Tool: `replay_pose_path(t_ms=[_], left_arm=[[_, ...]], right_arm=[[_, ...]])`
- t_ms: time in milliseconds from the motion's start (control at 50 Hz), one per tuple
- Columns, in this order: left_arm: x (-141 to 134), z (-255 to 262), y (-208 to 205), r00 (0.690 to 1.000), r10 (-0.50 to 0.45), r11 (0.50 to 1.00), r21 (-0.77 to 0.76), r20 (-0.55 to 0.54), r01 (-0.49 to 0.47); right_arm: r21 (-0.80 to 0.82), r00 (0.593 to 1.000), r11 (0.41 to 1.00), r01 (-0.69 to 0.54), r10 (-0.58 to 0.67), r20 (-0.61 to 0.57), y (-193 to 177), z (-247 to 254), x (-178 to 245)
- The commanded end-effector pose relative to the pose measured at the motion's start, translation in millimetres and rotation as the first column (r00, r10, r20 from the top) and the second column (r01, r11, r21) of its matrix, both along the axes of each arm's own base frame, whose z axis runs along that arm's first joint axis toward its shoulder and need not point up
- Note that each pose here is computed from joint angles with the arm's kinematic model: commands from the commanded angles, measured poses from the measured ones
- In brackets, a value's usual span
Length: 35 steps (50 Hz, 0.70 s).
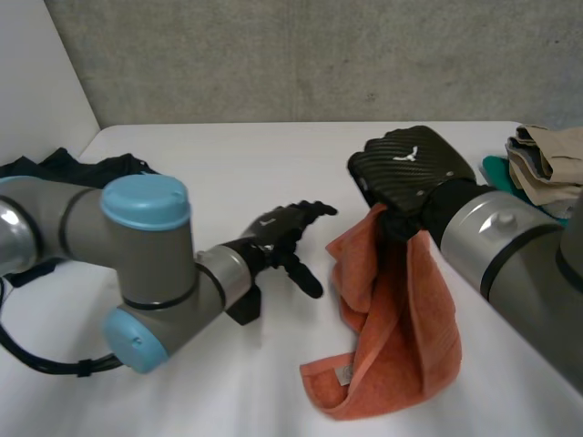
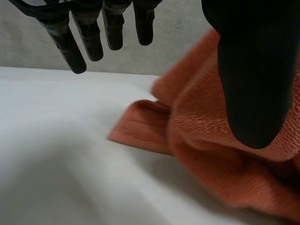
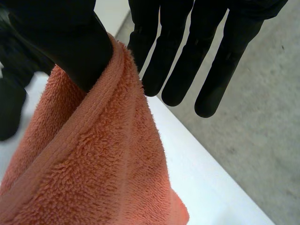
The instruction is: Fold the laundry.
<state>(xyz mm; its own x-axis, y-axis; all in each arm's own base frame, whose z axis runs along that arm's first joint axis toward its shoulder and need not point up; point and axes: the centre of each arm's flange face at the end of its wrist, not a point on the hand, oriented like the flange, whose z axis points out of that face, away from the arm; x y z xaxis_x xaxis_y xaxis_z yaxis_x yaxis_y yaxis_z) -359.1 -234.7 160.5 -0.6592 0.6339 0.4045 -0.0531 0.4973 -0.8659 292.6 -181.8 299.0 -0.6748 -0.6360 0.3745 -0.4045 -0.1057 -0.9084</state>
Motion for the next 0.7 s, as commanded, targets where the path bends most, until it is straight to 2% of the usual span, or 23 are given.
replay_pose_path(t_ms=[20,100,160,200,240,280,380,440,500,540,640,700], left_arm=[[-27,-7,22,0.998,-0.055,0.997,0.047,-0.018,0.056],[-29,-3,19,1.000,-0.027,0.999,0.035,-0.013,0.027],[-13,18,-7,0.996,0.093,0.995,-0.034,-0.010,-0.093],[7,43,-24,0.981,0.194,0.975,-0.110,0.012,-0.192],[25,75,-32,0.967,0.255,0.947,-0.205,0.011,-0.247],[34,100,-33,0.964,0.266,0.926,-0.278,-0.006,-0.257],[43,172,-13,0.983,0.179,0.841,-0.512,-0.043,-0.176],[42,190,-4,0.990,0.135,0.791,-0.598,-0.037,-0.130],[39,182,-6,0.991,0.136,0.775,-0.624,0.012,-0.099],[37,170,-7,0.988,0.145,0.778,-0.624,0.060,-0.076],[26,97,-8,0.955,0.149,0.842,-0.539,0.258,0.014],[23,62,-3,0.933,0.129,0.879,-0.474,0.335,0.048]], right_arm=[[-0.018,0.998,0.998,-0.066,0.066,0.007,31,2,7],[-0.033,0.999,0.999,-0.032,0.032,0.010,24,1,5],[-0.049,1.000,0.999,0.012,-0.013,0.000,11,2,-1],[-0.078,0.999,0.996,0.040,-0.041,-0.012,3,5,-6],[-0.110,0.998,0.992,0.058,-0.060,-0.018,-4,11,-9],[-0.135,0.998,0.989,0.066,-0.069,-0.012,-8,18,-11],[-0.211,0.993,0.972,0.101,-0.087,0.074,-22,45,-11],[-0.239,0.988,0.965,0.109,-0.078,0.133,-31,53,-8],[-0.248,0.986,0.963,0.105,-0.068,0.155,-42,47,-3],[-0.243,0.986,0.964,0.107,-0.072,0.152,-46,39,0],[-0.164,0.993,0.981,0.101,-0.088,0.079,-62,-12,4],[-0.116,0.995,0.988,0.103,-0.101,0.025,-67,-40,4]])
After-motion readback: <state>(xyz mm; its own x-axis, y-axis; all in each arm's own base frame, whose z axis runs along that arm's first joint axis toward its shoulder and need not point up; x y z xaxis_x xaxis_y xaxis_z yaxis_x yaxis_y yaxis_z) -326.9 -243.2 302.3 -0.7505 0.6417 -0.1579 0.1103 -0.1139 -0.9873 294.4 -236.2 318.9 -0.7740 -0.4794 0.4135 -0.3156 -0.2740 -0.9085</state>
